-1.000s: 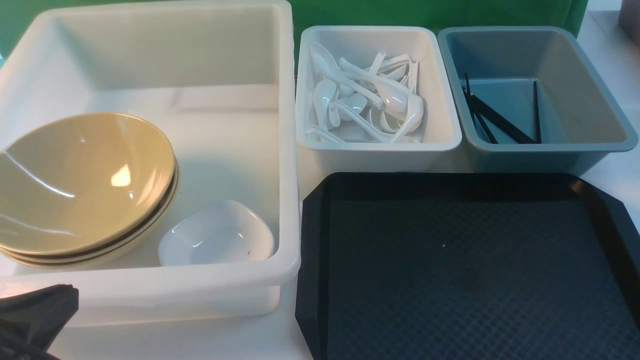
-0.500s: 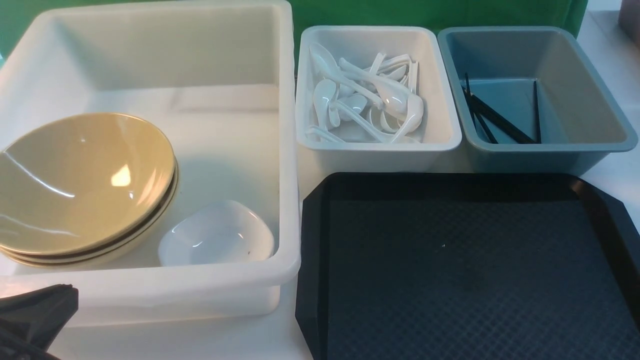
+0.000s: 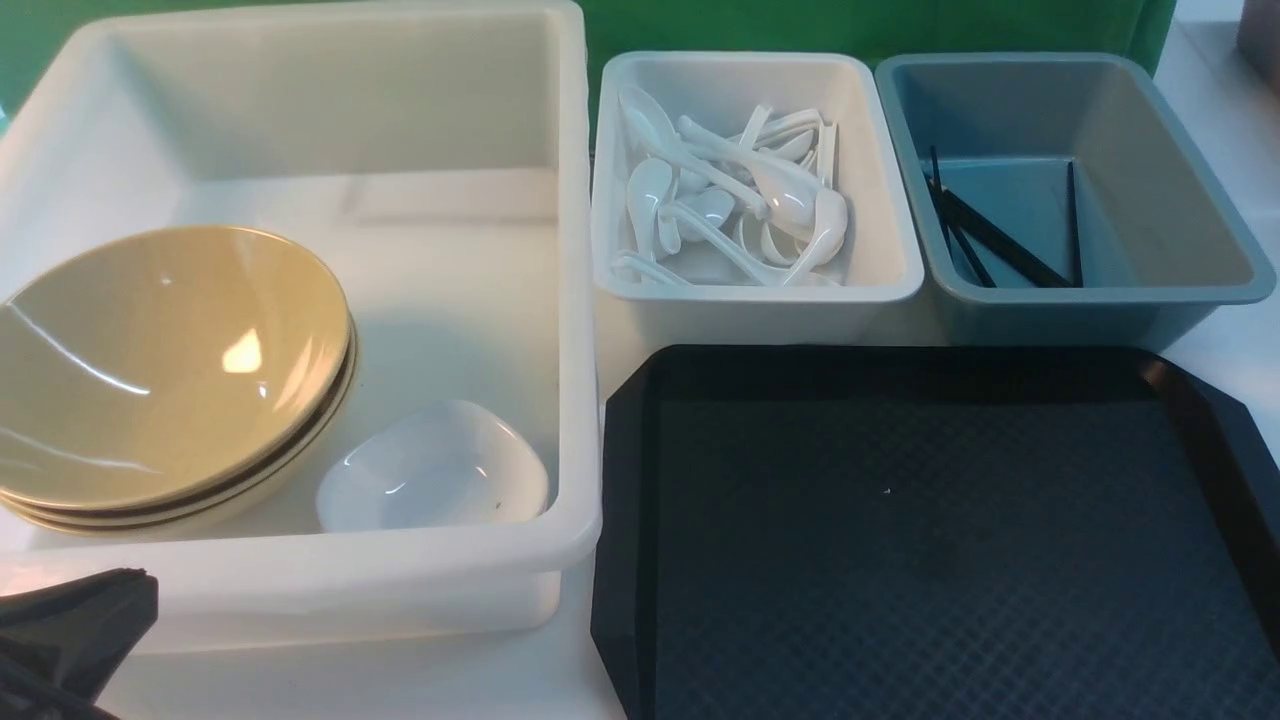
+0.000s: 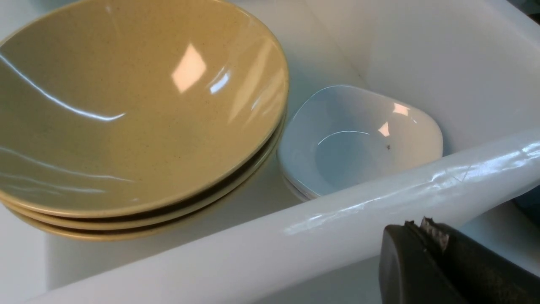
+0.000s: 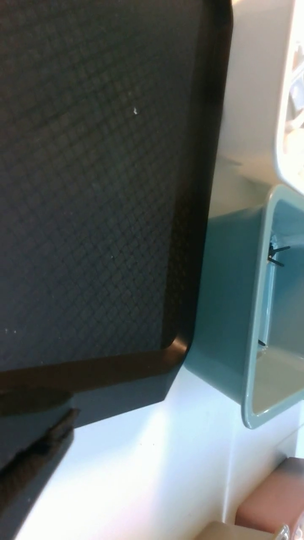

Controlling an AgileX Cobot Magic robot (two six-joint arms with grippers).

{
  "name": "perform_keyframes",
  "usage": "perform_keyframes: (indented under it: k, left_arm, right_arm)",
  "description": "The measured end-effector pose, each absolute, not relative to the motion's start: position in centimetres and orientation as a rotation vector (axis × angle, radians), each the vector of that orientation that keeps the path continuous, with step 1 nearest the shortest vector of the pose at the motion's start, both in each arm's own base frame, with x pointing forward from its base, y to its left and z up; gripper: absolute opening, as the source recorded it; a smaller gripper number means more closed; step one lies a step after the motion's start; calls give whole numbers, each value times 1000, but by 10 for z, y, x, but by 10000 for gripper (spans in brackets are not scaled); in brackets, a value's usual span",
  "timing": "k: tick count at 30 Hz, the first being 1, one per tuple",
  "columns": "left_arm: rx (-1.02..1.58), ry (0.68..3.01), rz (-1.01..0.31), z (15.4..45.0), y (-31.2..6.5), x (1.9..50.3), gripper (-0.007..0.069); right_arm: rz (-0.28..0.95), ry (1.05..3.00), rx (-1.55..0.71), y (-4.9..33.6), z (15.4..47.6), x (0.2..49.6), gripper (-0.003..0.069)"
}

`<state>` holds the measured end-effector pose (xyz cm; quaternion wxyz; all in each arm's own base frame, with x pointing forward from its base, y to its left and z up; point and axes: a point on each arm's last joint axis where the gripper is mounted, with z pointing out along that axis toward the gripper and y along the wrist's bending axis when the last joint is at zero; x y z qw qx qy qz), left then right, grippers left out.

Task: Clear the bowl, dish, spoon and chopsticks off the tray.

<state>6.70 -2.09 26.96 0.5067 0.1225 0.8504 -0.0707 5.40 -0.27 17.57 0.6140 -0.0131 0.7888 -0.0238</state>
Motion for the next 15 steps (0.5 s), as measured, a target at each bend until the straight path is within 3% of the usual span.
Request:
perform_keyframes:
  k: [15]
  left_arm:
    - [295, 2051, -170, 270, -21, 67, -8]
  right_arm:
    - [-57, 1820, -33, -3, 176, 54, 51]
